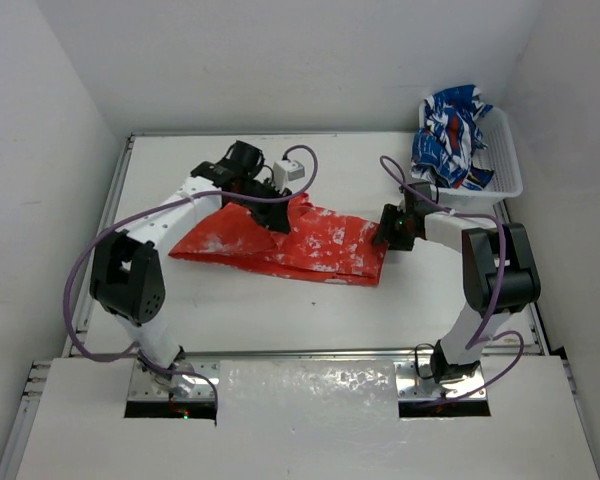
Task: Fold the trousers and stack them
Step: Fold the trousers
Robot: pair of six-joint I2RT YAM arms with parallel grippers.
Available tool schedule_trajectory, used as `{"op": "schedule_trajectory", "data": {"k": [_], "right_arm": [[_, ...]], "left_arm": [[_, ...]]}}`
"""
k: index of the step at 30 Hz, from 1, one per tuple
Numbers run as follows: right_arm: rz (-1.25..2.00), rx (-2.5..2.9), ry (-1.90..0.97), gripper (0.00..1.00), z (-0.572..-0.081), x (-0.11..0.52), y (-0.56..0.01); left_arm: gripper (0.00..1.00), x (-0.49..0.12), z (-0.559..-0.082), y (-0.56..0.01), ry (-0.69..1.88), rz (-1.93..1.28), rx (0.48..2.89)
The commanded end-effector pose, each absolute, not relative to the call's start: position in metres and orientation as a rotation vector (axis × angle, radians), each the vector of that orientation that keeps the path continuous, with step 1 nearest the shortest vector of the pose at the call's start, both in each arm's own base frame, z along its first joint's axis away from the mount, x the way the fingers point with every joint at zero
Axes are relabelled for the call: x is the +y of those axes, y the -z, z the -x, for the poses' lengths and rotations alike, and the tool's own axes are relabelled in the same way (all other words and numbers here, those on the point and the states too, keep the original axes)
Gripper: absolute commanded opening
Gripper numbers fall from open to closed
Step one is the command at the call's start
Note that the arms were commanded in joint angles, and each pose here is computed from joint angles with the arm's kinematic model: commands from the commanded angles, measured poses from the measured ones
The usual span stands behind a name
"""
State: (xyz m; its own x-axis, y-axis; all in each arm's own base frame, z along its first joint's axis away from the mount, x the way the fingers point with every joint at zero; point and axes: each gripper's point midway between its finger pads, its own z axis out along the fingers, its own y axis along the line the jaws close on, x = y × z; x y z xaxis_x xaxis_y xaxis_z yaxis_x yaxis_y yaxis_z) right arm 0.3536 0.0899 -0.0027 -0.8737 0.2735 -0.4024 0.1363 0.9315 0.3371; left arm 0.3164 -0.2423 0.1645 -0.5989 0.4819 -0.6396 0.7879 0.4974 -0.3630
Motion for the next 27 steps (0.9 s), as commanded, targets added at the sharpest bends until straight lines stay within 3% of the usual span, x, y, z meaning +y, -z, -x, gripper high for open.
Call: {"op": "schedule_trajectory", "data": {"k": [1, 4, 5, 6, 7, 9, 15, 19, 20, 21, 24, 26, 27], "right_arm": [[-0.272, 2.636, -0.421, 0.52, -0.358, 0.096, 0.001], [-0.265, 2.636, -0.417, 0.53, -0.359, 0.096, 0.0], [-0.251, 2.637, -0.421, 0.54, -0.359, 0.097, 0.0], [-0.246, 2.637, -0.422, 0.55, -0.359, 0.097, -0.001], [-0.234, 2.638, -0.421, 0.55, -0.359, 0.097, -0.002], [-0.216, 2.632, -0.424, 0.57, -0.36, 0.097, -0.005], [-0.166, 2.598, -0.392, 0.59, -0.365, 0.093, -0.024], [-0.129, 2.569, -0.34, 0.59, -0.369, 0.086, -0.04], [-0.124, 2.561, -0.333, 0.59, -0.369, 0.086, -0.043], [-0.119, 2.542, -0.321, 0.59, -0.369, 0.083, -0.05], [-0.106, 2.526, -0.313, 0.59, -0.368, 0.082, -0.058], [-0.105, 2.54, -0.306, 0.6, -0.365, 0.081, -0.058], [-0.102, 2.55, -0.304, 0.6, -0.363, 0.081, -0.057]], "left_arm": [[0.0, -0.245, -0.335, -0.145, 0.827, -1.026, 2.289], [0.07, -0.25, -0.34, -0.124, 0.792, -1.051, 2.322], [0.26, -0.251, -0.339, -0.121, 0.788, -1.074, 2.325], [0.36, -0.254, -0.337, -0.115, 0.796, -1.102, 2.33], [0.73, -0.256, -0.33, -0.115, 0.806, -1.143, 2.337], [0.99, -0.26, -0.32, -0.119, 0.825, -1.255, 2.289], [1.0, -0.261, -0.315, -0.196, 0.788, -1.349, 2.028], [1.0, -0.201, -0.353, -0.215, 0.705, -1.037, 2.102], [0.94, -0.181, -0.362, -0.212, 0.669, -0.961, 2.14], [0.61, -0.144, -0.371, -0.199, 0.645, -0.834, 2.215], [0.1, -0.074, -0.377, -0.167, 0.618, -0.568, 2.357], [0.13, -0.046, -0.374, -0.145, 0.581, -0.478, 2.429], [0.31, -0.029, -0.37, -0.131, 0.555, -0.424, 2.469]]}}
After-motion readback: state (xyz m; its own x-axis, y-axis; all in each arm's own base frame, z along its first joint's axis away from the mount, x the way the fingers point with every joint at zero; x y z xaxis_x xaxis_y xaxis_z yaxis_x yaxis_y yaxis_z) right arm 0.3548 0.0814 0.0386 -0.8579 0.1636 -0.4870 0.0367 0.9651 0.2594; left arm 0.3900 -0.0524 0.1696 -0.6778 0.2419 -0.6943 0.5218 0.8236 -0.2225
